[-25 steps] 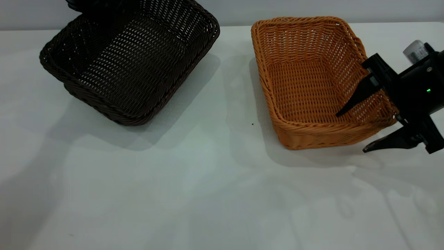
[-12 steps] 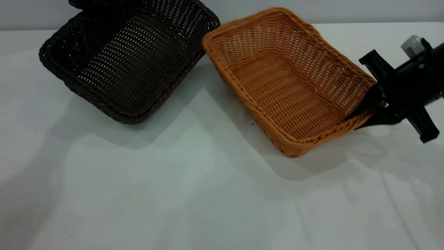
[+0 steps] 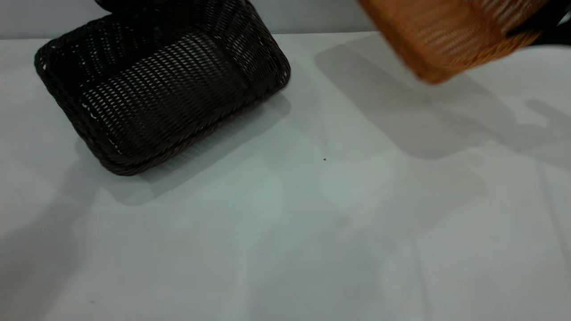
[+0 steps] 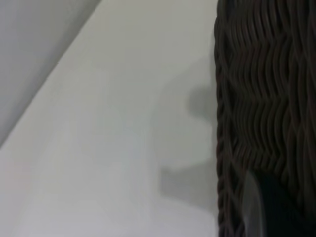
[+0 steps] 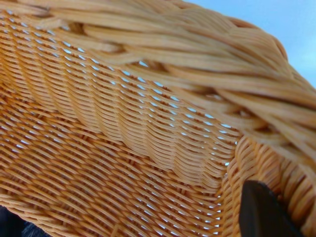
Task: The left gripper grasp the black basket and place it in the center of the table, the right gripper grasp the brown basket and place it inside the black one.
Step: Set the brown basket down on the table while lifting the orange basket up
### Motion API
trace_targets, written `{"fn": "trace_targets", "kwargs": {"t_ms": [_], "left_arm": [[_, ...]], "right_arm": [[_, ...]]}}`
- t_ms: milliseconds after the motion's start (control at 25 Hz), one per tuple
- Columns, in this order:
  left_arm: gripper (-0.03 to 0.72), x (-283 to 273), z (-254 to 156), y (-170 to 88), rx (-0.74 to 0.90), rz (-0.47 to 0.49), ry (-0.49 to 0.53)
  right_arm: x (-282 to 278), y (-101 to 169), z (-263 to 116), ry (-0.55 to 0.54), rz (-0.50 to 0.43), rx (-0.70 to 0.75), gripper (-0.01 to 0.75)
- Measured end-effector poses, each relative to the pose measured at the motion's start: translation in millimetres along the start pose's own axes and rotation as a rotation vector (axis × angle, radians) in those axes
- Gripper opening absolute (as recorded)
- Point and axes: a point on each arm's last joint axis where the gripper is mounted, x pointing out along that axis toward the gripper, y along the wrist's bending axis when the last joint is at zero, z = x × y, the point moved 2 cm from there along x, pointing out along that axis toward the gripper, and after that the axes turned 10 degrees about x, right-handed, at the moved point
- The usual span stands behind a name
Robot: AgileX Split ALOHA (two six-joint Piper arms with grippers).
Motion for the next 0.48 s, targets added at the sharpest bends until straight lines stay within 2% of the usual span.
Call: {"fn": "trace_targets", "kwargs": {"t_ms": [120,320,480], "left_arm": [[0.078,-2.7,21.8,-23.6,0.127,-0.099,-0.055],[0.078,-11.0,54.3,-79.0,0.37,-0.382,-0.206],[0.078,-19.0,70.5,-103.1,0.49,-0.485,-0.311]], "right_arm": [[-7.5,12.1,3.3,0.061,0.0,-0.056,0.074],[-15.3,31.6,10.5,0.083,0.009,-0.102,0.074],[-19.2,41.2,16.7,0.062,0.018,-0.101,0.074]]}}
